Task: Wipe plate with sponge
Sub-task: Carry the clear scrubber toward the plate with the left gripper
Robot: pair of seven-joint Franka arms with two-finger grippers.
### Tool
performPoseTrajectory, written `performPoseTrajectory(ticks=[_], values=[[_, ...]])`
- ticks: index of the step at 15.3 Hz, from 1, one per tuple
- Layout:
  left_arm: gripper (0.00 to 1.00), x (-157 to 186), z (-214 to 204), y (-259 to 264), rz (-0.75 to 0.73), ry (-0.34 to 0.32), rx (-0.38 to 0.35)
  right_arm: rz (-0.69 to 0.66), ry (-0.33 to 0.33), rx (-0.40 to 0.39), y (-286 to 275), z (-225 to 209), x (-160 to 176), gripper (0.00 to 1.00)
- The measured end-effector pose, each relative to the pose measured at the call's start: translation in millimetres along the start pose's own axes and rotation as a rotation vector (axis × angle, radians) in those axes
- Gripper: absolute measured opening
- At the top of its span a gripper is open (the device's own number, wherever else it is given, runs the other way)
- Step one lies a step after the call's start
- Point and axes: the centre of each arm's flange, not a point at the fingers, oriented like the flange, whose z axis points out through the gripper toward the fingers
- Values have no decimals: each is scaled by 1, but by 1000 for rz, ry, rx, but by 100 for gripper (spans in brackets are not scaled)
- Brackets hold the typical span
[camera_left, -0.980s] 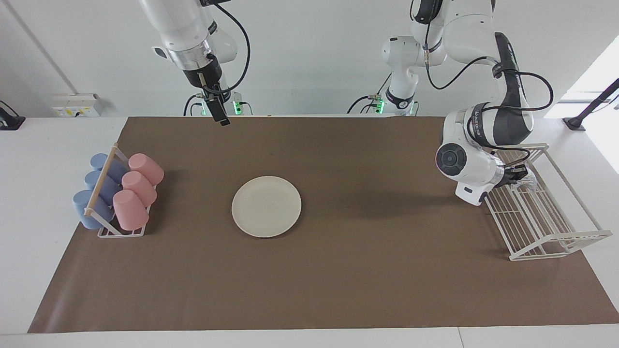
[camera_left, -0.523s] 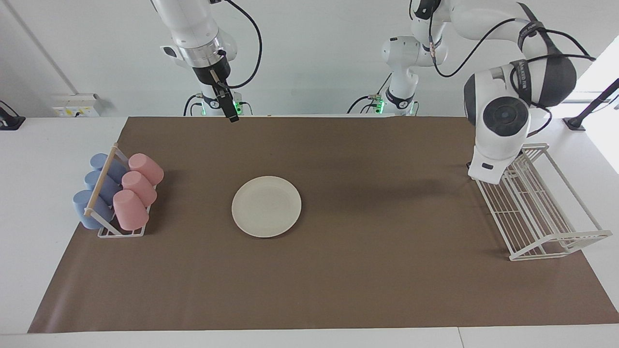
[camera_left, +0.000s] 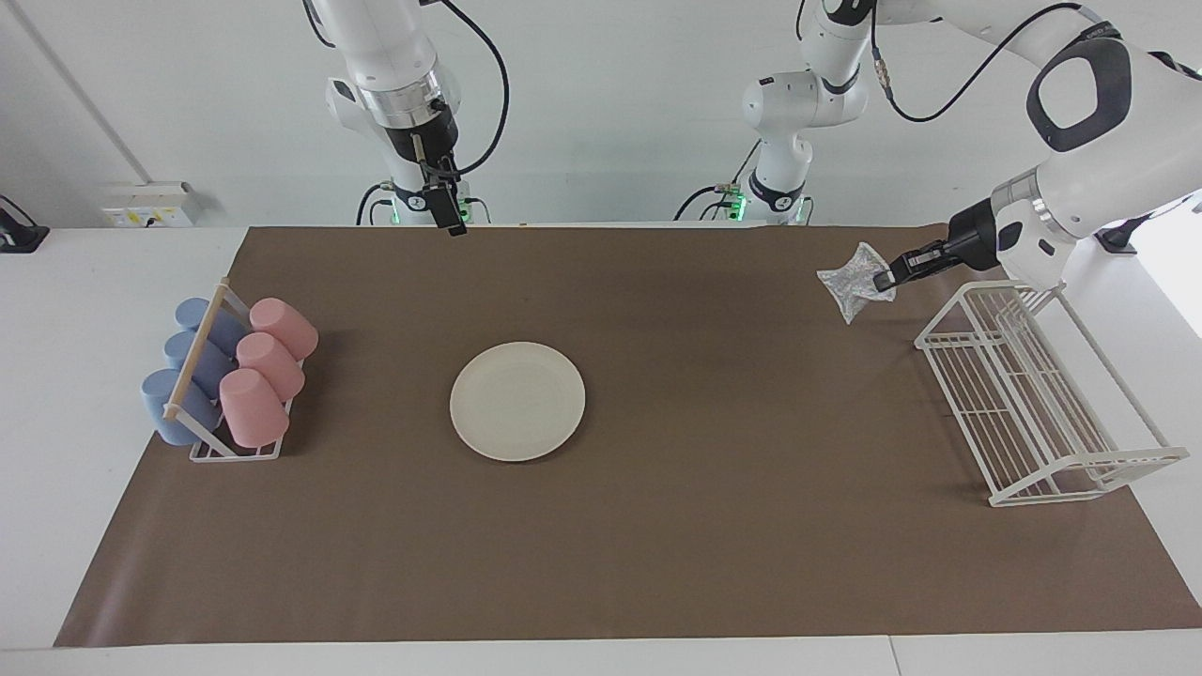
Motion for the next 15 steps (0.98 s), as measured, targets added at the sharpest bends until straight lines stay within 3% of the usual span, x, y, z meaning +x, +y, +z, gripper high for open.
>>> performPoseTrajectory(ticks=[4, 8, 15], values=[[4, -21, 50, -12, 121, -118, -288, 16, 4, -1, 6, 1, -21, 100], [4, -61, 98, -35, 245, -148, -518, 14, 4, 0, 7, 0, -21, 100], [4, -107, 144, -43, 384, -121, -729, -14, -1, 25, 9, 0, -37, 100]])
